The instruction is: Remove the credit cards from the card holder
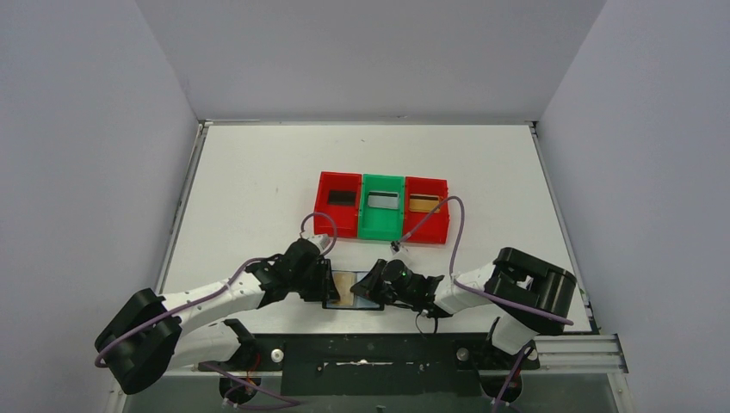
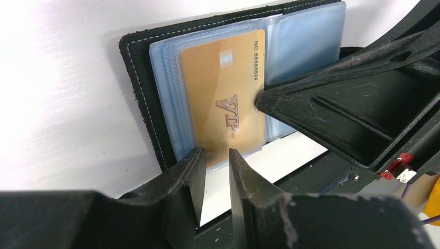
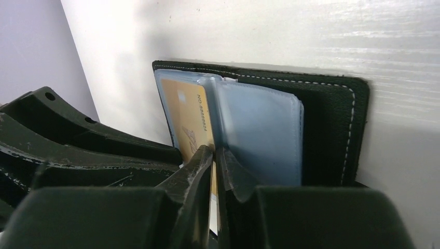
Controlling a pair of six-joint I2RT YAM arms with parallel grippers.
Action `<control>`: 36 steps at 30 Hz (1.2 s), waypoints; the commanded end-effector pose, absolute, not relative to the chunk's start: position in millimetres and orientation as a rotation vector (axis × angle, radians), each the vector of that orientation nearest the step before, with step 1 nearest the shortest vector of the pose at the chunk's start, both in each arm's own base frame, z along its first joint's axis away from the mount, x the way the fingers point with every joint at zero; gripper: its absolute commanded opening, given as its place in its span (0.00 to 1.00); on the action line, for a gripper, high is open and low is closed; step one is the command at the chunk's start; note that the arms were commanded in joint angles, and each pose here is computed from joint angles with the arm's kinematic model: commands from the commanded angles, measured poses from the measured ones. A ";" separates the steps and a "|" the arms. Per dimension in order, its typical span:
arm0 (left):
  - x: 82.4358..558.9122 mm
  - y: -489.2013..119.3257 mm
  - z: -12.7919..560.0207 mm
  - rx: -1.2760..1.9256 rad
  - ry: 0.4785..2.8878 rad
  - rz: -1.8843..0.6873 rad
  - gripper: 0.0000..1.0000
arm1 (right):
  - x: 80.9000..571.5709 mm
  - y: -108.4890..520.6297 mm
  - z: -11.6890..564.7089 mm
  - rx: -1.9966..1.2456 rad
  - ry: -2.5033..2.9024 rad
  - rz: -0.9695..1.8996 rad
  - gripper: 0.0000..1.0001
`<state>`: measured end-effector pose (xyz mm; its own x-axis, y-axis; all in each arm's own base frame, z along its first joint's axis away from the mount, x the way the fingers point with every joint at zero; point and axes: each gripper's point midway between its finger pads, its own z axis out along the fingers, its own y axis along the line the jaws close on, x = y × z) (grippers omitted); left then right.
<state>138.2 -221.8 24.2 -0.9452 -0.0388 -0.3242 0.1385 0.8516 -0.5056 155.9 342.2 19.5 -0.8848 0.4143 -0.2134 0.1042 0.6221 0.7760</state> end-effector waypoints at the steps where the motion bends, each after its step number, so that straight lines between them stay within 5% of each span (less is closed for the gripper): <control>1: 138.4 -218.8 17.0 0.052 2.699 -0.745 0.23 | 161.9 350.0 28.0 0.418 2.431 1.194 0.02; 21: 142.7 -206.3 13.3 -0.014 2.686 -0.665 0.22 | 159.6 323.8 28.5 0.437 2.427 1.162 0.00; 36: 179.4 -241.0 84.6 0.154 2.504 -0.762 0.39 | 165.9 319.0 19.4 0.502 2.443 1.081 0.19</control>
<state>156.8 -224.9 50.2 -0.9137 -0.0513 -0.4032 0.1630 0.8624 -0.4792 155.0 324.3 19.4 -0.8742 0.4418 -0.2015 0.1349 0.6195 0.7733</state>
